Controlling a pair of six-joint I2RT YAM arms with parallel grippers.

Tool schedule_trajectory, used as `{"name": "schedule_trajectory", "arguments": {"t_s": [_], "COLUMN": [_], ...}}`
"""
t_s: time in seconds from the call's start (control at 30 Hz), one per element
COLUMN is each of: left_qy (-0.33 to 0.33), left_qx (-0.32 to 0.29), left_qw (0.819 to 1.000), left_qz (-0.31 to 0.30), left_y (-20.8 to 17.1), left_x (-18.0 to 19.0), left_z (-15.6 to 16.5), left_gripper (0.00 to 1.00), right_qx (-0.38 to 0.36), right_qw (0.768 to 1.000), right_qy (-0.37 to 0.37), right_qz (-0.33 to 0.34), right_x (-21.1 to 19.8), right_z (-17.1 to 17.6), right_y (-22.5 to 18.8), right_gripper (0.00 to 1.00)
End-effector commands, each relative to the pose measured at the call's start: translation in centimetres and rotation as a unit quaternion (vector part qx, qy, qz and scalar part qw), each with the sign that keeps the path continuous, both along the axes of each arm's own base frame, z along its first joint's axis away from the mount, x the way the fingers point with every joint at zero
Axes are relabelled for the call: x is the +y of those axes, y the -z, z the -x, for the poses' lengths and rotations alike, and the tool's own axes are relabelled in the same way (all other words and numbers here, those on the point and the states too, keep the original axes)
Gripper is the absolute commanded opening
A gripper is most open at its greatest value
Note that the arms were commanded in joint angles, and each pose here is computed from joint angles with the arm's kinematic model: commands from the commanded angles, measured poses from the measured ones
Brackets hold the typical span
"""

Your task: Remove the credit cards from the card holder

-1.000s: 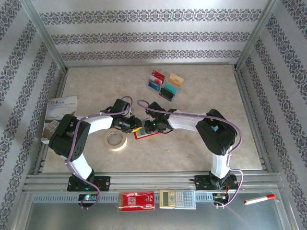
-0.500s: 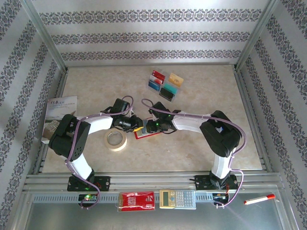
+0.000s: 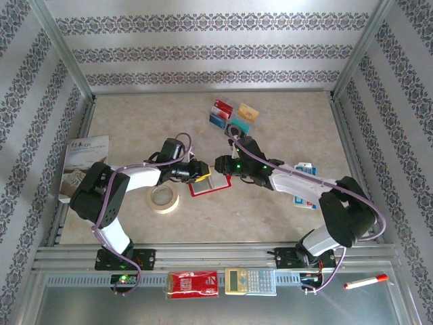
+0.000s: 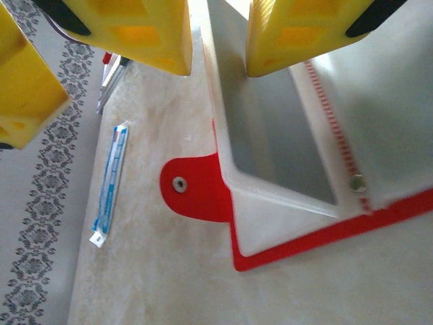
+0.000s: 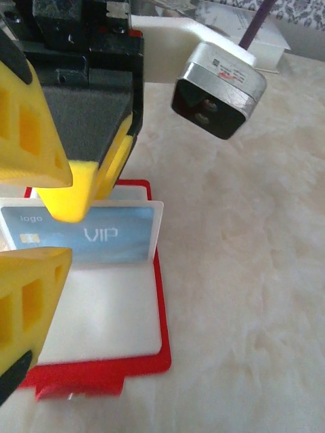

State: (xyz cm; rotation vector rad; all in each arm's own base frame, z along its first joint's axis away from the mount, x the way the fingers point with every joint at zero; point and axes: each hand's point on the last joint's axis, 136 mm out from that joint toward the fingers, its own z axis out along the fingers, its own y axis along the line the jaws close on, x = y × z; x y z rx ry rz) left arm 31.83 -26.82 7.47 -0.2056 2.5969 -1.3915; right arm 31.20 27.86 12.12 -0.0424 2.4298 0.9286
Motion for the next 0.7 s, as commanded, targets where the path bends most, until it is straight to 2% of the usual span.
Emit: {"name": "schedule_trajectory", "arguments": {"t_s": [0.0,0.23,0.4,0.5,0.67], "left_qy": [0.015,0.010,-0.004,-0.031,-0.059], "left_qx": [-0.022,-0.019,-0.029,-0.023,-0.006], "left_qw": [0.999,0.999,0.999,0.999,0.996], "left_qz": [0.031,0.028,0.014,-0.015,-0.072], "left_y": [-1.6,-1.2,-1.8,-1.4,0.3], "left_x": [-2.2,-3.0,-2.0,-0.2,2.2], "left_z": [-0.7,-1.7,-1.9,-1.8,-0.8], "left_gripper": [0.30,0.37,0.43,0.42,0.36], "right_qx": [-0.021,-0.028,-0.017,-0.008,0.013], "right_qw": [0.999,0.999,0.999,0.999,0.994], "right_qy": [0.038,0.044,0.040,0.028,0.009], "right_qz": [0.002,0.009,0.025,0.045,0.106], "right_x": [-1.8,-2.6,-2.8,-2.3,-1.2], "right_z": [-0.6,-0.5,-0.4,-0.3,-0.2], "right_y": [-0.5,-0.8,-0.1,0.6,2.7], "right_gripper": [0.33,0.33,0.33,0.31,0.27]}}
